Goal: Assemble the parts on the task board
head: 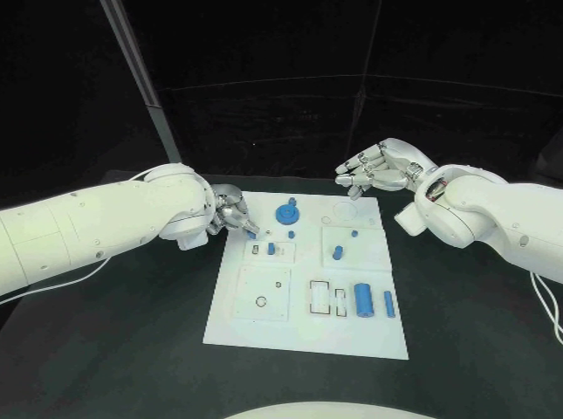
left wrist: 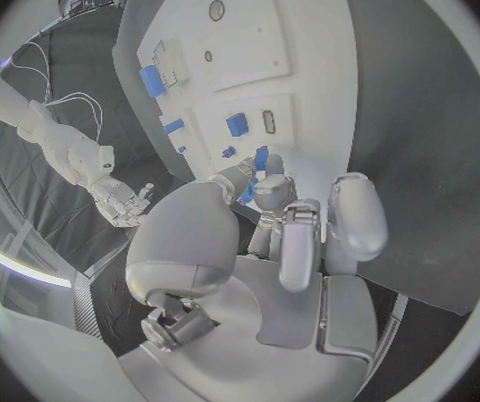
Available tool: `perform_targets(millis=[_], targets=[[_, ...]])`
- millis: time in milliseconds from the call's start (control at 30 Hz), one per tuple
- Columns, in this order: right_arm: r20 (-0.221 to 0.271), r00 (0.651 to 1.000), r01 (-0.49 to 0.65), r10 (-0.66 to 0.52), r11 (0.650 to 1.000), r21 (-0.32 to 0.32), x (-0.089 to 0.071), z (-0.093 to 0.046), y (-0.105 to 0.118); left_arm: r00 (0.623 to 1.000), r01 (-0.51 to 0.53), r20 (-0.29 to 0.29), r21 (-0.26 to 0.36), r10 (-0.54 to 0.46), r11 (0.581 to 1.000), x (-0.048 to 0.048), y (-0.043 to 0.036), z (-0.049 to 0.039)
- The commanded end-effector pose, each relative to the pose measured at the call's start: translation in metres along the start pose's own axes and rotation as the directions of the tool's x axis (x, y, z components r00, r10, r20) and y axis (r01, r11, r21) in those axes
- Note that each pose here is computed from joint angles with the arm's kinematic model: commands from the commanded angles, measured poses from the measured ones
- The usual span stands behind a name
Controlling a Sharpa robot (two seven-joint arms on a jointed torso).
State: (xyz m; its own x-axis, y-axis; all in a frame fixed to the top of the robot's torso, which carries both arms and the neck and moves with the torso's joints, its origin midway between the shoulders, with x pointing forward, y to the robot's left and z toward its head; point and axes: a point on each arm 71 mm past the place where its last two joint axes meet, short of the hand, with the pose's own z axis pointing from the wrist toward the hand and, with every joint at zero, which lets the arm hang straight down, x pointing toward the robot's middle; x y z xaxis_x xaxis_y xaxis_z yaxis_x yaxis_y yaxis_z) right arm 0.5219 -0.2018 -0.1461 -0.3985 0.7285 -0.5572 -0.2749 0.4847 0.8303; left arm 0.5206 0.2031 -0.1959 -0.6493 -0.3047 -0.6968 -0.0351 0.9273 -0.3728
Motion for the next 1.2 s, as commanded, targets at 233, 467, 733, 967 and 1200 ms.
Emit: perform_targets(millis=[233, 467, 733, 967, 1200], targets=[[-0.008, 1.000, 0.000, 0.000, 1.000, -0.009, 0.000, 0.000, 0.001, 0.995, -0.086, 0.054, 0.025, 0.085, 0.996, 0.0054, -0.0015, -0.0018], [-0.008, 1.000, 0.000, 0.000, 1.000, -0.009, 0.000, 0.000, 0.001, 0.995, -0.096, 0.044, 0.035, 0.094, 0.995, 0.0117, -0.0046, -0.0018], [-0.009, 1.000, 0.000, 0.000, 1.000, -0.008, 0.000, 0.000, 0.001, 0.994, -0.104, 0.025, 0.030, 0.103, 0.994, 0.0197, -0.0039, 0.0000], [-0.009, 1.000, 0.000, 0.000, 1.000, -0.008, 0.000, 0.000, 0.001, 0.993, -0.120, -0.005, 0.012, 0.120, 0.993, 0.0248, -0.0003, 0.0012], [-0.010, 1.000, 0.000, 0.000, 1.000, -0.009, 0.000, 0.001, 0.001, 0.991, -0.130, -0.024, 0.007, 0.130, 0.992, 0.0275, 0.0001, 0.0017]])
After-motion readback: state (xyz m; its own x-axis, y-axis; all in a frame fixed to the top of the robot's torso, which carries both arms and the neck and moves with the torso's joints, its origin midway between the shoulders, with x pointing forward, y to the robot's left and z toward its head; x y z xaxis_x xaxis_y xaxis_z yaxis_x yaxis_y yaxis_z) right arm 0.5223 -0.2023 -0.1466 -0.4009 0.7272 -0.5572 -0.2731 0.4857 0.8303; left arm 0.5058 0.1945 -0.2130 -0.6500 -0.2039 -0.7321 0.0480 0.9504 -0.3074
